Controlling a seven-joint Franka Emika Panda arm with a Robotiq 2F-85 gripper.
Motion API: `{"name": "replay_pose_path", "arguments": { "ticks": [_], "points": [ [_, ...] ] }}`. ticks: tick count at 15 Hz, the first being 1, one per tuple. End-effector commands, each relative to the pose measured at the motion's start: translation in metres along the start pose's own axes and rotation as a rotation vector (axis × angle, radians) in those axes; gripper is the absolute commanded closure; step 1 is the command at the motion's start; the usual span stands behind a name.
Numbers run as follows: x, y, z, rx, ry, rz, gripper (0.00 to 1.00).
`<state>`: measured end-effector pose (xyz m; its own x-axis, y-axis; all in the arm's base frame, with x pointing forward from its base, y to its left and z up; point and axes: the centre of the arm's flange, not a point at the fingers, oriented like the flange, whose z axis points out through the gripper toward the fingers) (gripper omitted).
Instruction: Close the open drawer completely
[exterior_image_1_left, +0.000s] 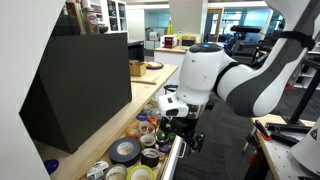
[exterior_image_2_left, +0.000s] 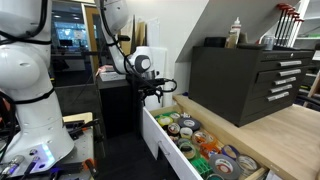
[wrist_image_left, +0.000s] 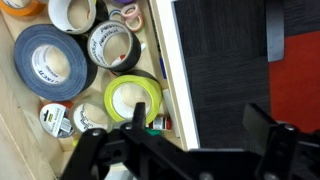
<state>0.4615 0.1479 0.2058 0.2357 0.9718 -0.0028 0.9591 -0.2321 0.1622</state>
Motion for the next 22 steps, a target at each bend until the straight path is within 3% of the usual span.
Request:
{"name": "replay_pose_path", "arguments": {
  "ticks": [1, 5, 22],
  "points": [
    [0.007, -0.001, 0.017, 0.000, -0.032, -0.051, 0.00],
    [0.013, -0.001, 0.040, 0.032, -0.044, -0.114, 0.00],
    [0.011, 0.011, 0.112, 0.132, -0.061, -0.191, 0.00]
  ]
}}
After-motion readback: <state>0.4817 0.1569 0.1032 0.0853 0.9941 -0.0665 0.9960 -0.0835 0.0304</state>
